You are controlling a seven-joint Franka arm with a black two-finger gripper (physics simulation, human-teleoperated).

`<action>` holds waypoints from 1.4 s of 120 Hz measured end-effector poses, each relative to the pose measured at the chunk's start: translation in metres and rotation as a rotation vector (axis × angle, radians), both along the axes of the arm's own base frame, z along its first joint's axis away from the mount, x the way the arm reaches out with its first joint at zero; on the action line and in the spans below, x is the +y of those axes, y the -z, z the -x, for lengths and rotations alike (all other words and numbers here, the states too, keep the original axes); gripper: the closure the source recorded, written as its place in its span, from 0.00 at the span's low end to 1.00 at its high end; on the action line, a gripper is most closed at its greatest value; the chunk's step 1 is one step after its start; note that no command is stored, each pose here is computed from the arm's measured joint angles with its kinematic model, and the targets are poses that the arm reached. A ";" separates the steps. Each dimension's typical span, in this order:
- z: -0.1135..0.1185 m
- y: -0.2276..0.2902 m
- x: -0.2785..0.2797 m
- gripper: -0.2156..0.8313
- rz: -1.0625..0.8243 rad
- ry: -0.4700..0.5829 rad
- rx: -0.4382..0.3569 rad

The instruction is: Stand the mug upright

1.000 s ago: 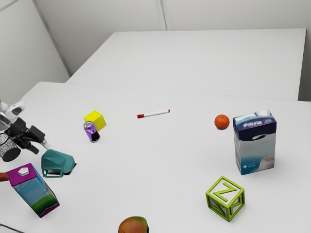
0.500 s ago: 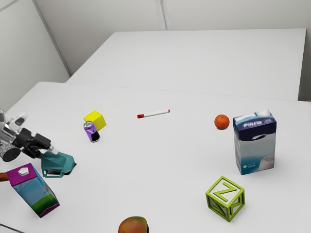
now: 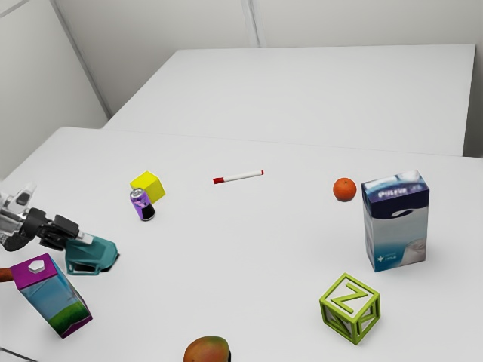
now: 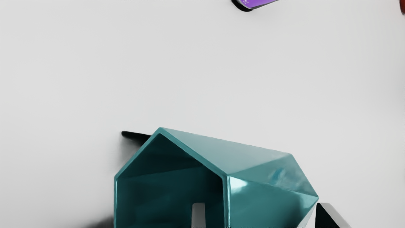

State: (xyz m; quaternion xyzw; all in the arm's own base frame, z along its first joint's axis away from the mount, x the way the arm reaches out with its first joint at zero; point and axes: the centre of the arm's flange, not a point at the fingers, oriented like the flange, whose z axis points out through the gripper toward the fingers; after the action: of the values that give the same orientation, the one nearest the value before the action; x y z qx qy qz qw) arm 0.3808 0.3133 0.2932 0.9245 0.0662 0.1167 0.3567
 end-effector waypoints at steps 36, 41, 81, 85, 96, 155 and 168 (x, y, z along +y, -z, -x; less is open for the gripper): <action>-0.005 -0.016 -0.006 0.72 -0.013 0.051 -0.062; -0.006 -0.018 -0.007 0.75 -0.016 0.058 -0.070; -0.029 -0.043 -0.036 0.92 -0.059 0.152 -0.127; -0.032 -0.046 -0.040 0.92 -0.065 0.163 -0.133; -0.040 -0.059 -0.052 0.93 -0.086 0.196 -0.146; -0.103 -0.135 -0.159 0.95 -0.412 0.485 0.004; -0.109 -0.142 -0.179 0.95 -0.463 0.490 0.044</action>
State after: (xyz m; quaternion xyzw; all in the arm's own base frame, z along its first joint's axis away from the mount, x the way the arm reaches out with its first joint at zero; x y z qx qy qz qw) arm 0.4900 0.1347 0.4357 0.9717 -0.1788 0.0194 0.1530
